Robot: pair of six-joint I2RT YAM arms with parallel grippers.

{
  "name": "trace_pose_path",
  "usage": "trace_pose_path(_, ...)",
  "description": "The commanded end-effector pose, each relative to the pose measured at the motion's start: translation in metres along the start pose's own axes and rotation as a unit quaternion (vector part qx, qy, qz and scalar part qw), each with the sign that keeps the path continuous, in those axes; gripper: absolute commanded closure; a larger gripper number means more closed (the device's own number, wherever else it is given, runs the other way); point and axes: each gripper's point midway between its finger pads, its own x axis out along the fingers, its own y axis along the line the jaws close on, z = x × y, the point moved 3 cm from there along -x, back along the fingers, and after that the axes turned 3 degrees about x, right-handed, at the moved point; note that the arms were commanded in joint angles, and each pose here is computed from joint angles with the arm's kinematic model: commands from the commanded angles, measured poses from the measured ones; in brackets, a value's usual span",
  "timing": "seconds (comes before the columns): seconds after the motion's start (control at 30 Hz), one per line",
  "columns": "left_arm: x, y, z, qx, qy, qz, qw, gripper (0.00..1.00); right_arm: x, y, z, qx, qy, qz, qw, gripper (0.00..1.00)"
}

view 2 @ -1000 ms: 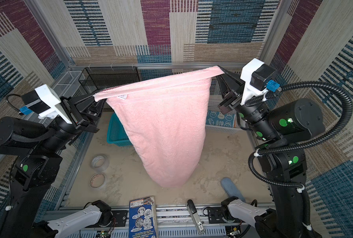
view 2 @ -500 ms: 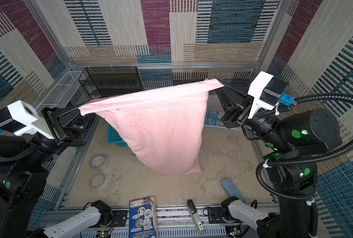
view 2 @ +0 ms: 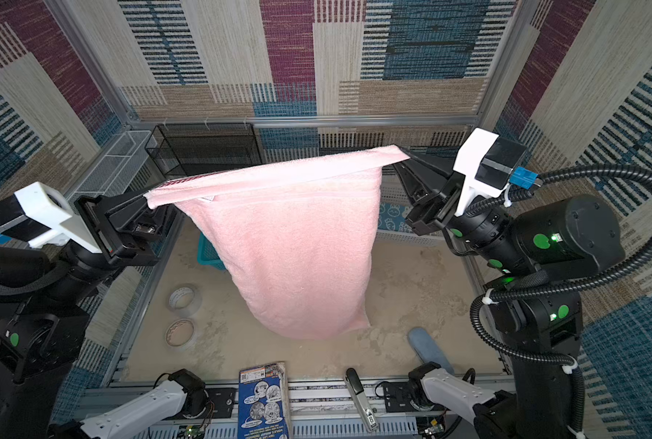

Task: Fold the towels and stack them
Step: 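Hold the pink towel high and stretch it taut between both grippers, then lower the hanging pink towel with both grippers until its bottom touches the table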

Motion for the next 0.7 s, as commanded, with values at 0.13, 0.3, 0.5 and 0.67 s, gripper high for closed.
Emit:
trace_pose_path(0.13, 0.028, 0.036, -0.027, 0.04, 0.021, 0.084, 0.995, 1.0, 0.004, -0.056, -0.006, -0.02, -0.016, -0.176, 0.984, 1.0)
trace_pose_path(0.3, 0.059, 0.051, -0.074, 0.053, 0.067, 0.098, 0.992, 1.0, 0.019, -0.085, -0.049, -0.035, 0.038, -0.242, 0.969, 1.0)
trace_pose_path(0.5, 0.09, 0.066, -0.136, 0.065, 0.12, 0.106, 0.985, 1.0, 0.028, -0.113, -0.11, -0.062, 0.094, -0.312, 0.943, 1.0)
trace_pose_path(0.67, 0.108, 0.079, -0.186, 0.071, 0.158, 0.122, 0.977, 1.0, 0.038, -0.13, -0.161, -0.082, 0.141, -0.345, 0.924, 1.0)
